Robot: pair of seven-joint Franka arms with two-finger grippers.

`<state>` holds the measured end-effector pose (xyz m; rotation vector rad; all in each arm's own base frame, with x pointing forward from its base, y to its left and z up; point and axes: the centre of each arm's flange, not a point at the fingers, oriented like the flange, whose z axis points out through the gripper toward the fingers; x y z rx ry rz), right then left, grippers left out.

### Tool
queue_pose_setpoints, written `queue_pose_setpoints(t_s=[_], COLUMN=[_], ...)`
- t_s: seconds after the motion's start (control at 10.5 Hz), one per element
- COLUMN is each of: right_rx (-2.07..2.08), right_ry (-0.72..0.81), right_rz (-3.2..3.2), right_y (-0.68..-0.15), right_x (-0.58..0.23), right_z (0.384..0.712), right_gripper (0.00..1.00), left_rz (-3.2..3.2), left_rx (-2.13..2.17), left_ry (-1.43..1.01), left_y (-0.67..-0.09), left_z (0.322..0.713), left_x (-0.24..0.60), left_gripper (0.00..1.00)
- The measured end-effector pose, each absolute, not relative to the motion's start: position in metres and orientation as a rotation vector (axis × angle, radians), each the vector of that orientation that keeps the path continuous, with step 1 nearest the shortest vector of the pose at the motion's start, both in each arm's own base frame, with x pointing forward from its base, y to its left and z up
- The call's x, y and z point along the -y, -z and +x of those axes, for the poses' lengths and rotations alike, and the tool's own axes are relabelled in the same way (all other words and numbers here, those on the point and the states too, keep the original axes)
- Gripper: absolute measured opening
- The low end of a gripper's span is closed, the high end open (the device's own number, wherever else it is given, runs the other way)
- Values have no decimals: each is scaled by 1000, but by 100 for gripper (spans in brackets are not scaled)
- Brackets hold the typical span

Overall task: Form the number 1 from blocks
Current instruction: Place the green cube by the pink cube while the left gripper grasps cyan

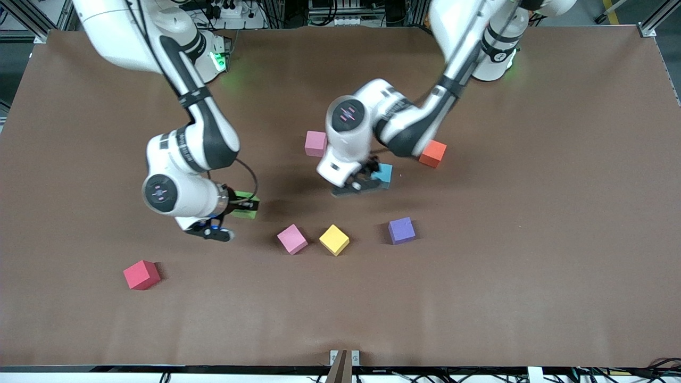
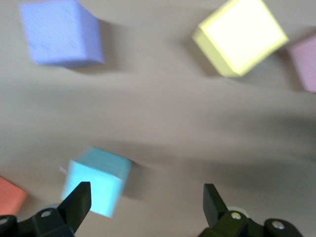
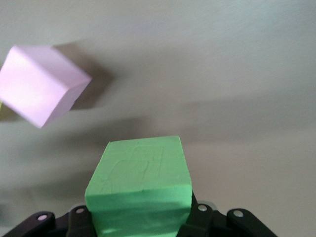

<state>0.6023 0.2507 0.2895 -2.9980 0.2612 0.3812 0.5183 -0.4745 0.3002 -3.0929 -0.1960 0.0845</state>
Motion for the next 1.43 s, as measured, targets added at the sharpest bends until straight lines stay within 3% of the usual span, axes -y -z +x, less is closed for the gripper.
queue_pose_setpoints(t_s=[0.29, 0.76, 1.43], right_rx=[-108, 31, -50], right_ry=[-351, -303, -382], right_rz=[-3018, -3052, -3107], right_y=[-287, -237, -208], right_x=[-321, -394, -424], right_z=[570, 493, 442], right_gripper=[61, 61, 61], left_rz=[-3099, -3158, -3129], left_rx=[129, -92, -296], left_ry=[-128, -108, -185], left_y=[-285, -260, -231], left_z=[534, 465, 445], left_x=[429, 411, 411], left_gripper=[100, 100, 100])
